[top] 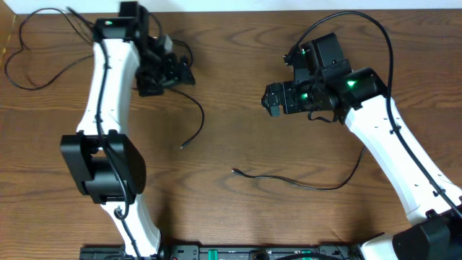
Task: Untangle cables
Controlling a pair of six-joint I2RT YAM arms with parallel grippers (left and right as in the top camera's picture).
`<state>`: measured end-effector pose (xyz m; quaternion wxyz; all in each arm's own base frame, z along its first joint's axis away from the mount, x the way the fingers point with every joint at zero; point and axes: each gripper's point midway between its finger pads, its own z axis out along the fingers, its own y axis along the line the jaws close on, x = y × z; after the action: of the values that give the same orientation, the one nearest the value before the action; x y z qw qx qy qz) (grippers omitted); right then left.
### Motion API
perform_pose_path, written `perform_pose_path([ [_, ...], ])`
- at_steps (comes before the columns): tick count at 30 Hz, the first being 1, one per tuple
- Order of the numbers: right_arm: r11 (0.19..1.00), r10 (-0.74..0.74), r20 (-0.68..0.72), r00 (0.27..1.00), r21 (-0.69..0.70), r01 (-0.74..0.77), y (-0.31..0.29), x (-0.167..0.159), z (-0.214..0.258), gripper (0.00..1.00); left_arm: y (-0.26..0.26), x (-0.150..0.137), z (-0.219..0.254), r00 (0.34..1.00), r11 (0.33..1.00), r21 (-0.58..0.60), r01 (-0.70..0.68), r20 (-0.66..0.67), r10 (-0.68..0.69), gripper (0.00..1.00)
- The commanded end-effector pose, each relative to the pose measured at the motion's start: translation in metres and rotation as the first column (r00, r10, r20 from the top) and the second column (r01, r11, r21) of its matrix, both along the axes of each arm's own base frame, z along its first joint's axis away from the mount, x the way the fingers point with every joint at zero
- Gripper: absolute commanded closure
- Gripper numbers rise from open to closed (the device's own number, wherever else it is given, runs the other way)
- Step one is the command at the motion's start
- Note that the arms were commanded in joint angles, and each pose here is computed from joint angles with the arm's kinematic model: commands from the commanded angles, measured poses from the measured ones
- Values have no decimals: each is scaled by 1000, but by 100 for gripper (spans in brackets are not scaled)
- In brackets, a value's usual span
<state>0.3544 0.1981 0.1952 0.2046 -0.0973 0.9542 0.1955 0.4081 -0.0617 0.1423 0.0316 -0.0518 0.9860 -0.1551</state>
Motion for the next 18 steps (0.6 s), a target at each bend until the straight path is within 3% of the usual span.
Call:
perform_pose_path([
  [1,1000,-2,-8,1000,-3,2,2,0,-4,1,-3,-22,-41,992,989,123,79,-108,-65,9],
  [9,1000,-2,-20,1000,-8,1,1,-3,-6,1,-38,-34,-91,986,978,156,140,-109,-124,26],
  [14,1000,-2,-20,1000,-8,1,1,-3,-6,1,-37,-25,-113,996,948,304,91,-40,-83,30],
  [18,1000,-5,-32,999,9,5,3,-4,-5,1,-45,-21,-126,995,937,337,95,-9,-98,32],
])
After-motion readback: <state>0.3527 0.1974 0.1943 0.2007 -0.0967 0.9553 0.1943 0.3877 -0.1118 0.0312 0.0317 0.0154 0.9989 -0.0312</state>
